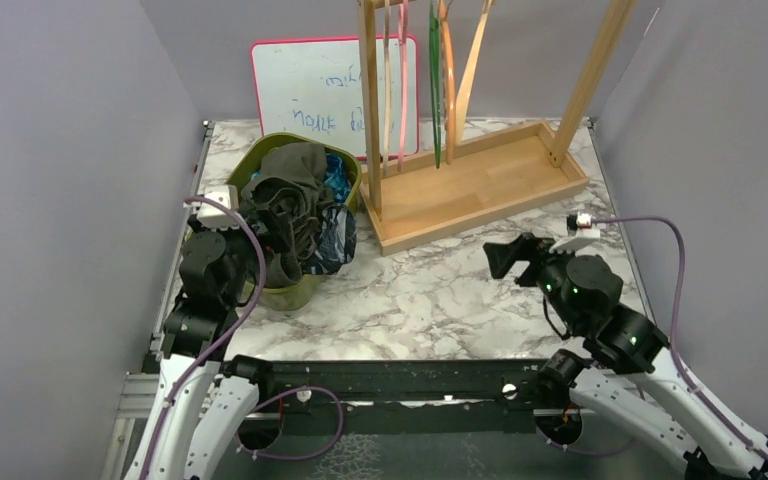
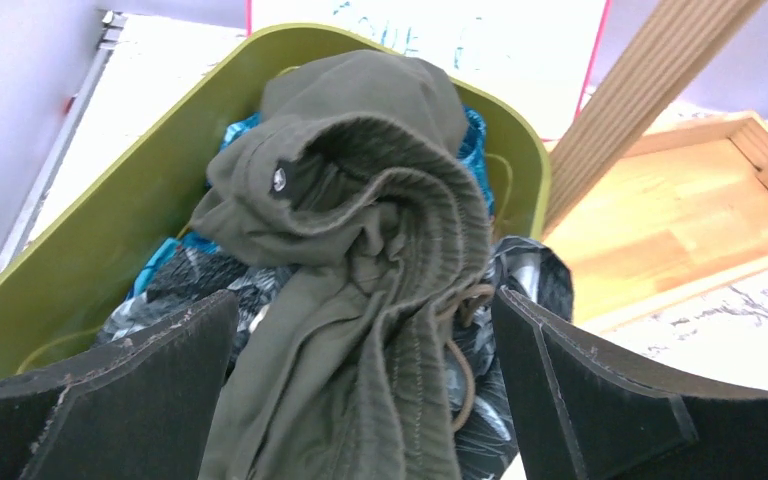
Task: Remove the shorts from the hanger
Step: Place the shorts in the basket, then reset both arms
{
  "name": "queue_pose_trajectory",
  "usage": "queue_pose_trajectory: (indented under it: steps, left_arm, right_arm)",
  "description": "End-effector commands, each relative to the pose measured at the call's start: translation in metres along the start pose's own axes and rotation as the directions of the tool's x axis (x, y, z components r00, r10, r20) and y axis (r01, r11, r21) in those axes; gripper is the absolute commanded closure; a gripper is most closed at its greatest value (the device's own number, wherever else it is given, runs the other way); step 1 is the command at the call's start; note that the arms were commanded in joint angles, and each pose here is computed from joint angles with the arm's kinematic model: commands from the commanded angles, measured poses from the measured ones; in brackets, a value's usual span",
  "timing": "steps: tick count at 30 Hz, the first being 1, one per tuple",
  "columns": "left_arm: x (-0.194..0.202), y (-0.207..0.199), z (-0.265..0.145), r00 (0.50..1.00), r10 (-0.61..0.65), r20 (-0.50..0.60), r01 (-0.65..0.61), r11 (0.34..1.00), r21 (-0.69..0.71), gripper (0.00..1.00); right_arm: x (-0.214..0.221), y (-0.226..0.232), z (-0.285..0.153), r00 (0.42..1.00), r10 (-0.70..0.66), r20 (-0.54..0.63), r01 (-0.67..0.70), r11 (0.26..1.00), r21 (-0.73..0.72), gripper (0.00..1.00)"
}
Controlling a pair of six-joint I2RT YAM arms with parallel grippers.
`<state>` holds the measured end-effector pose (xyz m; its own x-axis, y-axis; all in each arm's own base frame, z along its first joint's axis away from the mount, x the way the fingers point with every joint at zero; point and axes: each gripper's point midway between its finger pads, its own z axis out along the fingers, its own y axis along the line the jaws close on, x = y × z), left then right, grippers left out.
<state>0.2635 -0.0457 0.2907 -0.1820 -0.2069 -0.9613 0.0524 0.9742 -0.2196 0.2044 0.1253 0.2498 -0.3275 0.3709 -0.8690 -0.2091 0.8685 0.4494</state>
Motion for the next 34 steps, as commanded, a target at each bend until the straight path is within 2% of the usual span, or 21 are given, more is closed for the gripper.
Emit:
queue_pose_trajectory:
  steps: [1,6,10,14,17,19,24,28,31,34]
  left_arm:
    - [0.008,0.023,-0.003,0.997,-0.023,0.080,0.031,0.995,-0.099,0.01]
    - [0.028,0.030,0.000,0.999,-0.022,0.035,0.027,0.991,-0.131,0.01]
    - [0.029,0.031,0.001,1.000,-0.025,0.017,0.027,0.989,-0.143,0.01]
    - [0.020,0.026,-0.002,0.999,-0.026,0.030,0.029,0.992,-0.120,0.01]
    - [0.013,0.023,-0.007,0.999,-0.026,0.019,0.028,0.993,-0.113,0.01]
    - [0.007,0.022,-0.012,1.000,-0.018,0.011,0.019,0.993,-0.114,0.01]
    - [-0.011,0.019,-0.024,1.000,-0.025,-0.002,0.025,0.993,-0.119,0.01]
    - [-0.014,0.018,-0.027,0.999,-0.030,-0.022,0.027,0.992,-0.121,0.01]
    - [-0.010,0.020,-0.025,0.998,-0.033,-0.047,0.026,0.990,-0.136,0.01]
    - [-0.003,0.022,-0.026,0.997,-0.037,-0.065,0.027,0.989,-0.148,0.01]
  right_arm:
    - [-0.044,-0.030,0.014,0.972,-0.228,0.055,0.205,0.941,0.270,0.01]
    - [-0.048,-0.006,0.027,0.963,-0.267,0.033,0.257,0.950,0.177,0.01]
    - [-0.041,-0.011,0.048,0.957,-0.282,-0.069,0.289,0.947,0.138,0.01]
    - [-0.060,-0.053,0.072,0.984,-0.133,-0.118,0.144,0.985,0.092,0.01]
    - [-0.077,-0.081,0.069,0.991,-0.032,-0.130,0.046,0.994,0.103,0.01]
    - [-0.088,-0.070,0.058,0.990,-0.088,-0.108,0.095,0.993,0.065,0.01]
    - [-0.125,-0.054,0.009,0.984,-0.156,0.084,0.143,0.980,0.136,0.01]
    - [-0.130,-0.027,-0.020,0.964,-0.201,0.173,0.194,0.979,0.057,0.01]
    - [-0.122,-0.023,-0.023,0.972,-0.162,0.169,0.160,0.987,0.024,0.00]
    - [-0.108,-0.036,-0.012,0.987,-0.137,0.089,0.132,0.989,0.060,0.00]
